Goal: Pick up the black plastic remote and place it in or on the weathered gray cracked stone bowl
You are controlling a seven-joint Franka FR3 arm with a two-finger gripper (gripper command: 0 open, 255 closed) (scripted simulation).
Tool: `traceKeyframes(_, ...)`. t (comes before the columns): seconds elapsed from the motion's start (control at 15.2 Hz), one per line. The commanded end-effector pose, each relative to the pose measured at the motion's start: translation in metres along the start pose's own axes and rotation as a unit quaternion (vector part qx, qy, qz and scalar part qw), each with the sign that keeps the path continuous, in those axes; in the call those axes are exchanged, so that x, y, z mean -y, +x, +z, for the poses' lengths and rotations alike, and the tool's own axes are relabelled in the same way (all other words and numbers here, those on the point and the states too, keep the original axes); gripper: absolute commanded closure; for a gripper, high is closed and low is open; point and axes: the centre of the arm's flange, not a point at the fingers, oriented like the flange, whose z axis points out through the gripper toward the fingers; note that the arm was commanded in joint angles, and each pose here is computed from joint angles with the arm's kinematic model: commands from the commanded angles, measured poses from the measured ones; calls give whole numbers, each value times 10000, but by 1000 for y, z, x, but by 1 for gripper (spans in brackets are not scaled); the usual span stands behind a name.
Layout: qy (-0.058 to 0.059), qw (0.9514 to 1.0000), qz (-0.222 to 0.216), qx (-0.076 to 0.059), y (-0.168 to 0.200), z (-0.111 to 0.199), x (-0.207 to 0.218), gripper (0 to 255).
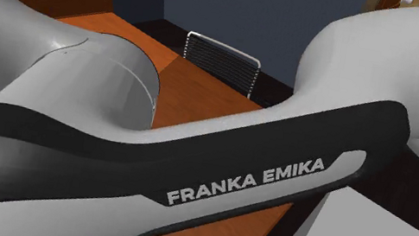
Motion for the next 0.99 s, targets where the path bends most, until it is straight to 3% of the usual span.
traceKeyframes(0.0,-3,10000,8,-3,8,8,1,255)
traceKeyframes(0.59,-3,10000,8,-3,9,58,-3,255)
traceKeyframes(0.92,-3,10000,8,-3,9,58,-3,255)
